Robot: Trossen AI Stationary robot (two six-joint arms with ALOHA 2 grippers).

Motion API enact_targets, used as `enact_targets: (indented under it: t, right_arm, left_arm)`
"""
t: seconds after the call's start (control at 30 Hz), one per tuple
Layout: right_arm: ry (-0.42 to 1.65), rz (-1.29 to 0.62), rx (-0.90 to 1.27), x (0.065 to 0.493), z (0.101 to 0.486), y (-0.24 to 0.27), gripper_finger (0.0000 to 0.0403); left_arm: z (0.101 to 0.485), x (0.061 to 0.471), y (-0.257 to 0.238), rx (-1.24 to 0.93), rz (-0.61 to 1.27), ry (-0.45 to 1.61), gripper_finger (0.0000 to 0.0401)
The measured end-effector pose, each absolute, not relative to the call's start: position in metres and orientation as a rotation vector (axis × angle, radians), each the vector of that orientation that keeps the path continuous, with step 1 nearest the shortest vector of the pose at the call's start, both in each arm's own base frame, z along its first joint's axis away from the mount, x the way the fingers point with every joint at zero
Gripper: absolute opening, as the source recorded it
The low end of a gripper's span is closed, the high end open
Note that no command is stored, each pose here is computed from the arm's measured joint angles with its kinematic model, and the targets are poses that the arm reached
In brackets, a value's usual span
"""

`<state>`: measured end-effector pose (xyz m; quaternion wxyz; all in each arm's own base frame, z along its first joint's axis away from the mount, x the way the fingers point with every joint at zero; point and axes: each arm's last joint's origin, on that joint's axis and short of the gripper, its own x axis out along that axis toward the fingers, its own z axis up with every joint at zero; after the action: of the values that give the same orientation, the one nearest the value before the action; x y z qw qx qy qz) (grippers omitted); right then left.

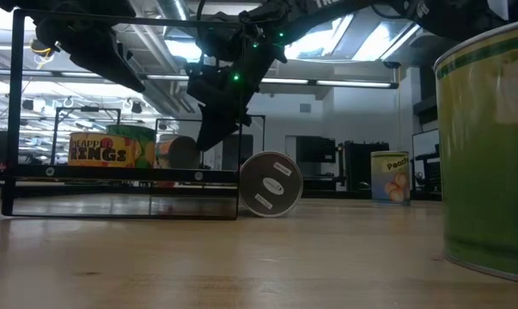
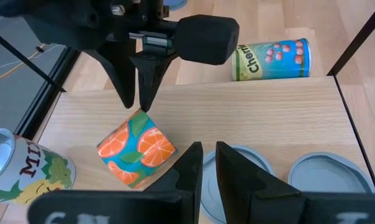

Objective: Pick and place cans onto a shelf
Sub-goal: Put the small canned oranges on the shelf

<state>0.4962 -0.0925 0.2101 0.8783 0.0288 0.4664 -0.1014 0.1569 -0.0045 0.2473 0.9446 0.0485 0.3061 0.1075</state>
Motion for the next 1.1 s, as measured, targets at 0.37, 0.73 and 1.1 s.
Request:
enact_targets:
  t: [0.37, 0.73, 1.1]
  right_arm:
    - [0.967, -0.210, 0.056, 0.503, 0.194, -0.094, 0.0099]
    - [0.930, -0.202, 0.030, 0.510, 0.186, -0.097, 0.0099]
    - [0.929, -0.202, 0.027, 0.510, 0.187, -0.098, 0.0037]
  left_arm:
    - [0.247, 0.157, -0.004, 0.098, 0.218, 0.623, 0.0039]
    - [0.247, 0.157, -0.004, 0.100, 0.219, 0.629, 0.0039]
    - [0.247, 0.157, -0.004, 0.100, 0.218, 0.630, 0.0039]
